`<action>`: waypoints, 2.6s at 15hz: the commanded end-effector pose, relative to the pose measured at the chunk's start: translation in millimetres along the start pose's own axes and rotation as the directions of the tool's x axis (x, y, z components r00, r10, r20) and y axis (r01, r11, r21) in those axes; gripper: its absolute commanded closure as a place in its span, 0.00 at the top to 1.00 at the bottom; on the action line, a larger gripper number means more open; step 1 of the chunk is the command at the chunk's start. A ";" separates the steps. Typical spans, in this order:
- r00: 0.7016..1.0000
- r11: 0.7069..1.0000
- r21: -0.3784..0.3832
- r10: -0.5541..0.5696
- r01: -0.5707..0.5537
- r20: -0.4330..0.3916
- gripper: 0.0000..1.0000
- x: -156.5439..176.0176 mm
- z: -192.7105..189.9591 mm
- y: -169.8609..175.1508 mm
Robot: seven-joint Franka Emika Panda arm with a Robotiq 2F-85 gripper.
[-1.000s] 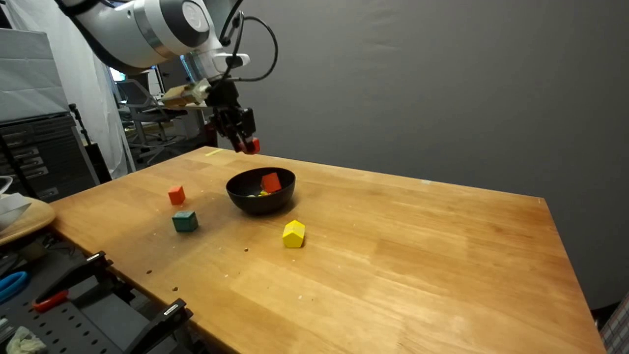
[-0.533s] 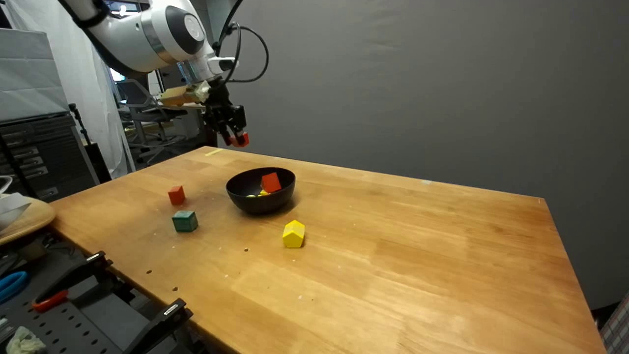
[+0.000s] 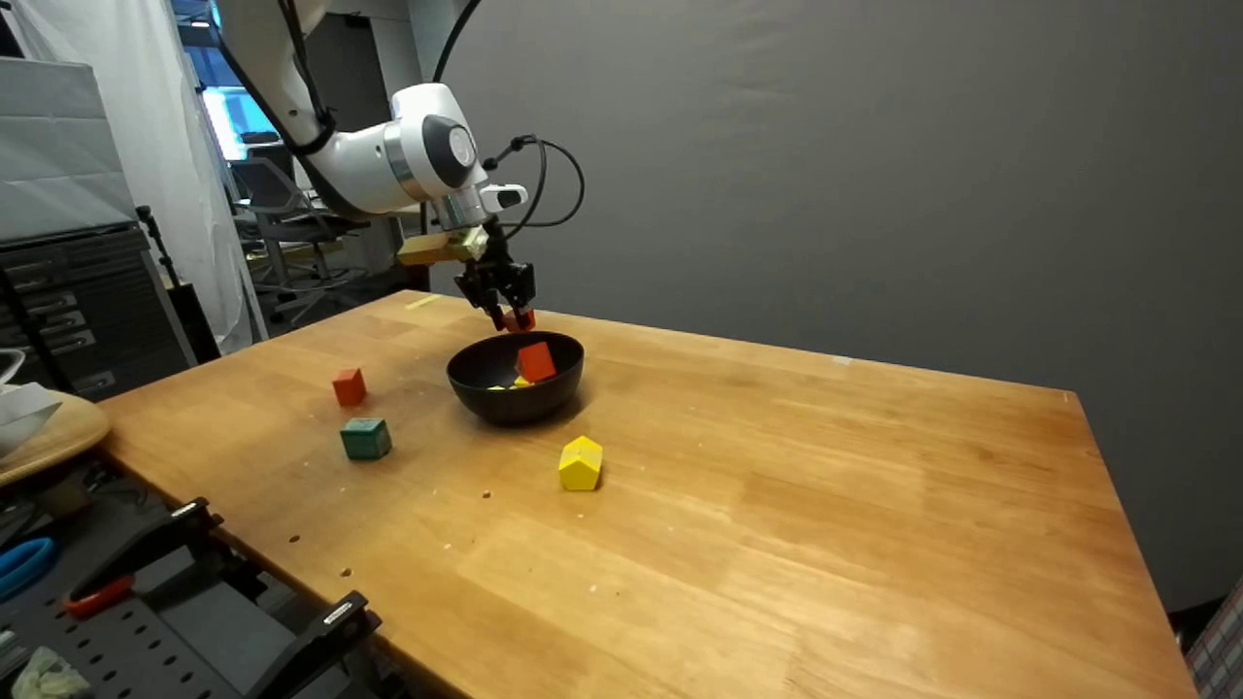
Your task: Remove the blocks from the bowl
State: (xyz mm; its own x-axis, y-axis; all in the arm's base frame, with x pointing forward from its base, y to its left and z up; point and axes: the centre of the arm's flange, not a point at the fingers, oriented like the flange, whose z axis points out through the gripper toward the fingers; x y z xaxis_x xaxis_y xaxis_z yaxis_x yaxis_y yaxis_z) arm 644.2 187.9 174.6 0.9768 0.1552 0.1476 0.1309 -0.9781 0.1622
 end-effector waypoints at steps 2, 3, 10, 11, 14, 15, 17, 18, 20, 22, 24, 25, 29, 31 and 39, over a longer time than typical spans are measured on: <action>0.998 1.000 0.010 -0.026 0.025 0.053 0.87 33.0 -10.6 -5.2; 0.997 1.000 0.014 -0.018 0.018 0.069 0.94 27.2 -21.2 -3.6; 0.971 0.985 -0.025 0.174 -0.173 0.164 1.00 -30.8 -100.8 48.9; 0.984 0.994 -0.029 0.106 -0.103 0.145 1.00 3.6 -68.5 24.3; 0.977 0.986 -0.036 0.166 -0.163 0.134 1.00 -13.2 -76.8 46.5; 0.975 0.984 -0.013 0.180 -0.180 0.133 1.00 -16.8 -72.7 51.4; 0.962 0.967 0.002 0.254 -0.255 0.106 1.00 -30.8 -64.1 65.8; 0.948 0.952 -0.004 0.305 -0.306 0.088 1.00 -37.7 -60.3 73.3; 0.911 0.913 -0.001 0.407 -0.408 0.062 1.00 -51.5 -53.5 88.7; 0.874 0.875 -0.008 0.485 -0.485 0.029 1.00 -67.8 -53.1 102.7; 0.844 0.844 0.001 0.536 -0.536 0.020 1.00 -82.5 -54.3 114.4; 0.833 0.833 0.004 0.554 -0.554 0.015 1.00 -89.2 -54.4 118.5; 0.838 0.836 0.059 0.544 -0.545 0.037 1.00 -114.8 -53.7 130.7; 0.852 0.847 0.088 0.522 -0.524 0.045 1.00 -121.3 -49.0 131.7; 0.875 0.880 -0.014 0.473 -0.474 0.100 0.92 -101.6 0.9 116.7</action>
State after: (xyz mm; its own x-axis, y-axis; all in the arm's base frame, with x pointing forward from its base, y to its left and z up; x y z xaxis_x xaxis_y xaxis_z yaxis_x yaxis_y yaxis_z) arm 541.2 50.6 186.3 0.9240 -0.3677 0.1047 -0.3742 -0.9260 0.0507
